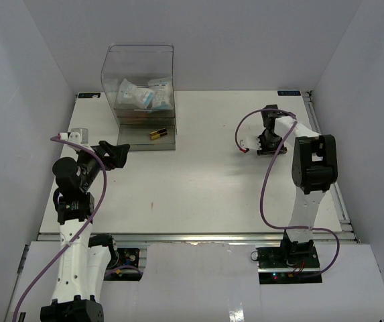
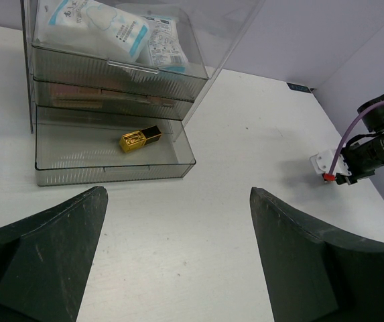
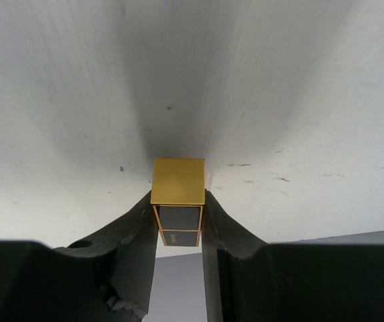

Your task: Organize the makeup

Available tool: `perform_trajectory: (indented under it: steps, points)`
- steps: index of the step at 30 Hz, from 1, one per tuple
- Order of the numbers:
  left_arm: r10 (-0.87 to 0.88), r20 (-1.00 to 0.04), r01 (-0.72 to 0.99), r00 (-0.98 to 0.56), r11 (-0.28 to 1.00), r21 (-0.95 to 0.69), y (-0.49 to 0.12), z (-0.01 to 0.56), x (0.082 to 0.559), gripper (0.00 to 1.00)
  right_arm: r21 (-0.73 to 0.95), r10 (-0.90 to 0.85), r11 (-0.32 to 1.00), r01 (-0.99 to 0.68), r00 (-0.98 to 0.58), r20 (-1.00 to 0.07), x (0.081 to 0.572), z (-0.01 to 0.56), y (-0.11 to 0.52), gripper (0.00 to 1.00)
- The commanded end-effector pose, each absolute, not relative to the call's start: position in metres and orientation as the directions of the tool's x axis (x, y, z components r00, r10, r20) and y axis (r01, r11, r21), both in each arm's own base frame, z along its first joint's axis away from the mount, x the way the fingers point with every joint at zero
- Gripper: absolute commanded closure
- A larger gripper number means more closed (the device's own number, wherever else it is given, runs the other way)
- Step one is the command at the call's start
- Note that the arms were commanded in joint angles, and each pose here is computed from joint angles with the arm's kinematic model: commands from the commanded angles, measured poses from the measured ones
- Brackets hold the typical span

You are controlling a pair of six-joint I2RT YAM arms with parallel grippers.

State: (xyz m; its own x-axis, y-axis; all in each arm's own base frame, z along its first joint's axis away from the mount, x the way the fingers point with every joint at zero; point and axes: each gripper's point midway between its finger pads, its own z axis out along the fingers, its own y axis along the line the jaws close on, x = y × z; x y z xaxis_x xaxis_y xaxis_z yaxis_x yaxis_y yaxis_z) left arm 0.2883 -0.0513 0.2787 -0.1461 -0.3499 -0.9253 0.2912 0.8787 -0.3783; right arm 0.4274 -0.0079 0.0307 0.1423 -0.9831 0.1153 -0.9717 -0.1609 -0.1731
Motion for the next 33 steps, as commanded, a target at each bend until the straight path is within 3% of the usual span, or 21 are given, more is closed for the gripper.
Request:
perform_trajectory:
  steps: [1,5,9,13,16,21,27,33]
  points:
    - [-0.341,-0.932,0.296,-0.125,0.884,-0.363,-0.05,0.282,0.287,0.02,-0.241,-0.994,-0.11,-0.964,0.114,-0.003,0.413,0.083,0.047,0.83]
    - [-0.339,-0.933,0.277,-0.119,0.891,-0.359,-0.046,0.282,0.287,0.02,-0.248,-0.968,-0.175,-0.953,0.213,-0.134,0.384,0.107,0.151,0.84]
    - [-0.335,-0.937,0.239,-0.1,0.906,-0.35,-0.04,0.283,0.287,0.02,-0.275,-0.891,-0.209,-0.938,0.299,-0.341,0.345,0.142,0.287,0.86]
    - [-0.33,-0.942,0.187,-0.065,0.923,-0.336,-0.029,0.286,0.285,0.02,-0.358,-0.796,-0.108,-0.928,0.296,-0.528,0.356,0.192,0.397,0.86]
    - [-0.325,-0.945,0.167,-0.048,0.93,-0.328,-0.025,0.288,0.284,0.02,-0.44,-0.754,-0.054,-0.896,0.325,-0.57,0.369,0.195,0.45,0.84]
    - [-0.324,-0.945,0.152,-0.042,0.933,-0.326,-0.023,0.288,0.284,0.02,-0.516,-0.659,0.084,-0.853,0.34,-0.671,0.39,0.198,0.498,0.81]
    - [-0.323,-0.945,0.152,-0.049,0.933,-0.327,-0.022,0.286,0.285,0.02,-0.604,-0.625,0.233,-0.762,0.359,-0.693,0.435,0.203,0.518,0.81]
    - [-0.328,-0.942,0.168,-0.065,0.927,-0.334,-0.025,0.284,0.286,0.02,-0.625,-0.655,0.262,-0.736,0.34,-0.675,0.459,0.175,0.508,0.79]
